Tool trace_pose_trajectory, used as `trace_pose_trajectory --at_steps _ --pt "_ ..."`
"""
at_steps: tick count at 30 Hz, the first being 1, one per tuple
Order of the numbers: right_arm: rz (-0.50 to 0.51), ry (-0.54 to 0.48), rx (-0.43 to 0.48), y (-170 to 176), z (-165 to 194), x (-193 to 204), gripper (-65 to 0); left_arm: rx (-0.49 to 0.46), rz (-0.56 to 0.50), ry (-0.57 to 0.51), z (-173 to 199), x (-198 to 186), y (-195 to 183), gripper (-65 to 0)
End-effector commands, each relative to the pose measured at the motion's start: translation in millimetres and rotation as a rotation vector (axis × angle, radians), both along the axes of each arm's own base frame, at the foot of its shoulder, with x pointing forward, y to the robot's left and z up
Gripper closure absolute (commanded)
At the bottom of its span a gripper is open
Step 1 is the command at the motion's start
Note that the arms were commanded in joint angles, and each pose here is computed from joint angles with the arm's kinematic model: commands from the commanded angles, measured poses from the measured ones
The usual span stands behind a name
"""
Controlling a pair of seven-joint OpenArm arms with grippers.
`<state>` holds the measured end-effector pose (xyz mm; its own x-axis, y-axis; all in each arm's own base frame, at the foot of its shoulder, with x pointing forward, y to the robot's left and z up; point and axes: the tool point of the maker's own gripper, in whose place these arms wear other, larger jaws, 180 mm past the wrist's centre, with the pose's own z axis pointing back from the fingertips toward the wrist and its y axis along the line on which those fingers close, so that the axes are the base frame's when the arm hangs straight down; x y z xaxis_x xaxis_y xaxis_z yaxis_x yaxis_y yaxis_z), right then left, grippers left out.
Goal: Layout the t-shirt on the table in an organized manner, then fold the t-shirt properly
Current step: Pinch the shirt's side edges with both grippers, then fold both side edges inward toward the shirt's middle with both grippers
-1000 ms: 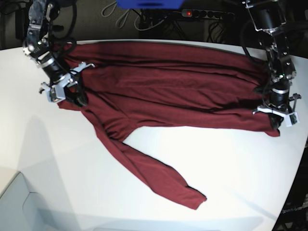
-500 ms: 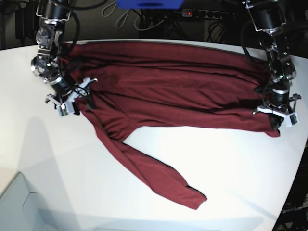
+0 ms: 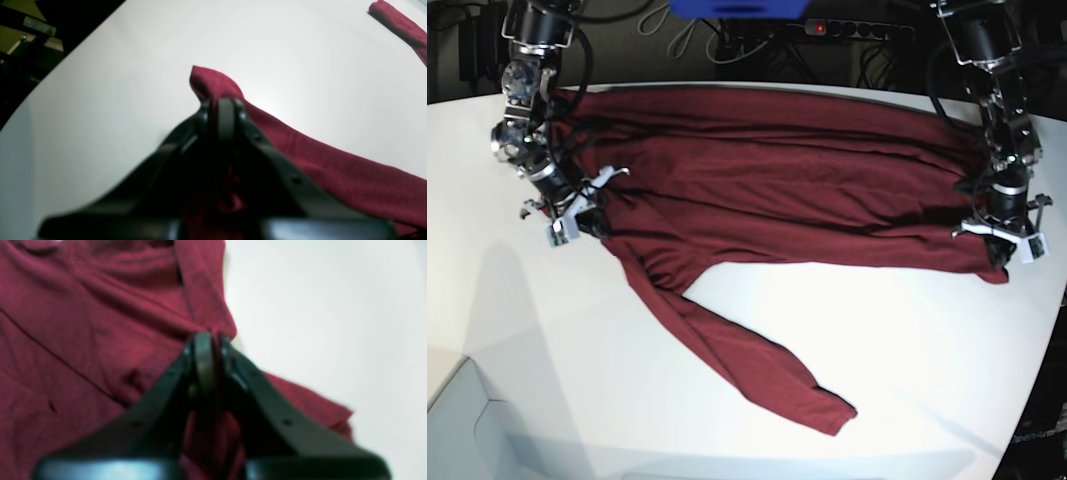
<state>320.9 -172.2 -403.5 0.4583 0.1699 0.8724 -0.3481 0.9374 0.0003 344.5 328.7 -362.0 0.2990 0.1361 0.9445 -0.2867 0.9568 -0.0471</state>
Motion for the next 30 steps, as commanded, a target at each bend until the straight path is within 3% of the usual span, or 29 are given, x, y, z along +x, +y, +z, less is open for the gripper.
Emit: trace_pose_trajectory --at_steps 1,16,22,30 --pt "-0.009 -0.077 0.006 -5.9 22.7 9.6 0.0 0.026 0.002 -0.06 20.3 8.5 6.8 -0.1" --pt "0.004 -0.144 -0.052 1.5 56.4 -40.3 0.0 0.032 -0.001 -0.066 23.5 2.7 6.5 -0.1" --pt "0.011 -0.124 -0.058 3.4 52.8 -53.0 0.0 0.062 -0.019 -0.083 34.8 -7.7 2.7 -0.1" --pt "-0.036 -0.096 -0.075 -14.4 46.6 -65.5 0.0 0.06 -0.02 -0.025 16.0 -31.8 2.8 -0.1"
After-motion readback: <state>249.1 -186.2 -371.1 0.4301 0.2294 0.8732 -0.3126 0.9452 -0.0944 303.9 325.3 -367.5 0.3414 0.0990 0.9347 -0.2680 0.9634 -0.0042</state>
